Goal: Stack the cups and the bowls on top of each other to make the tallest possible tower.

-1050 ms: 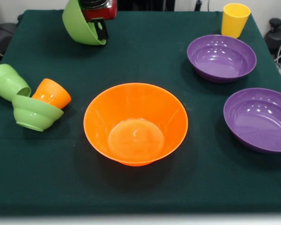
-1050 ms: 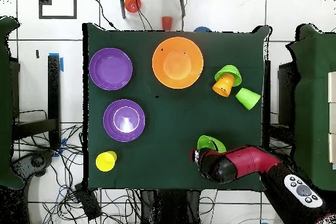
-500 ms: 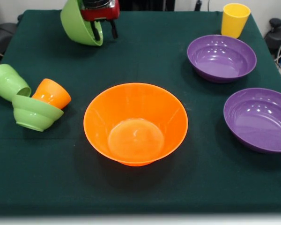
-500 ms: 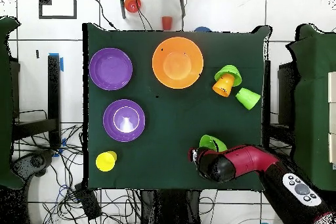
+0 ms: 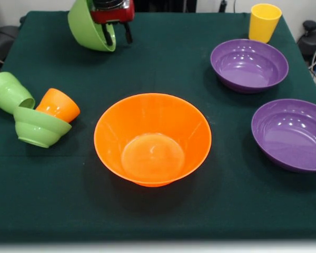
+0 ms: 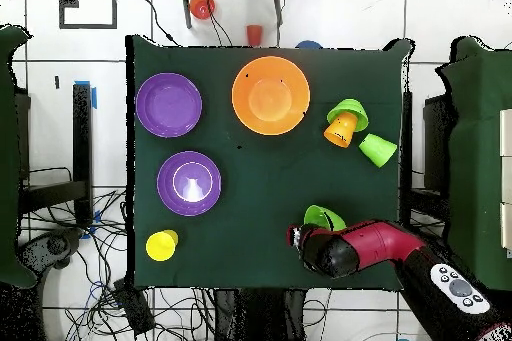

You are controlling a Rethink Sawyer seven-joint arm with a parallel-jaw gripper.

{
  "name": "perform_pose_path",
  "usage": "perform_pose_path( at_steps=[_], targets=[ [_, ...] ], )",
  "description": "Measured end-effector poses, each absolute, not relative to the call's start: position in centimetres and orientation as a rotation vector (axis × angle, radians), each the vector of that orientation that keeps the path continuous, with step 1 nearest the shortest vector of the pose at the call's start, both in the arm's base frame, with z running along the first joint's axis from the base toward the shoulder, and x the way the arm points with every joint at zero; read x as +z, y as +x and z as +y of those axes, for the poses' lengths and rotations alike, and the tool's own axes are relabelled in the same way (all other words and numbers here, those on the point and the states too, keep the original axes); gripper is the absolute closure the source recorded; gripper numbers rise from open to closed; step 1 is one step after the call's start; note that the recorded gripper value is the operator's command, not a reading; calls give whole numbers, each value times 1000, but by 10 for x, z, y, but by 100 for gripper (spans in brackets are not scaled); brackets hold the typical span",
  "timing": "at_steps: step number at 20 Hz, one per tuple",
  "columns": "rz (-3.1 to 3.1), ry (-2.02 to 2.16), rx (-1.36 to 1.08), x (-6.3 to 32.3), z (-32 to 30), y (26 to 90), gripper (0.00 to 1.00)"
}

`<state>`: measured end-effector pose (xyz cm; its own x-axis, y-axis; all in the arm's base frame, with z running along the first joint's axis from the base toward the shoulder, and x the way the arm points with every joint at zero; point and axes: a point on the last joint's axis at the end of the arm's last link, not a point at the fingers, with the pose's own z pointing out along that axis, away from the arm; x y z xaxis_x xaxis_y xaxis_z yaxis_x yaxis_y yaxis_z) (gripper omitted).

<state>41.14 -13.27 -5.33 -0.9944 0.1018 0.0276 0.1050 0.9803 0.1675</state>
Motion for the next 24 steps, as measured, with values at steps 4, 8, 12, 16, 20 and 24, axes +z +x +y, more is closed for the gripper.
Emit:
perform_pose_path(
  at_steps=[4,8,12,16,20,24],
  targets=[
    [-3106,-180,-270,-52,-133,413,0],
    [-3103,-240,-292,-48,-136,418,0],
    [-3106,-298,-302,-40,-141,427,0],
    [-3117,-299,-280,-34,-144,432,0],
    [-3125,-244,-215,-29,-141,441,0],
    [-3132,-121,-122,-33,-129,447,0]
  ],
)
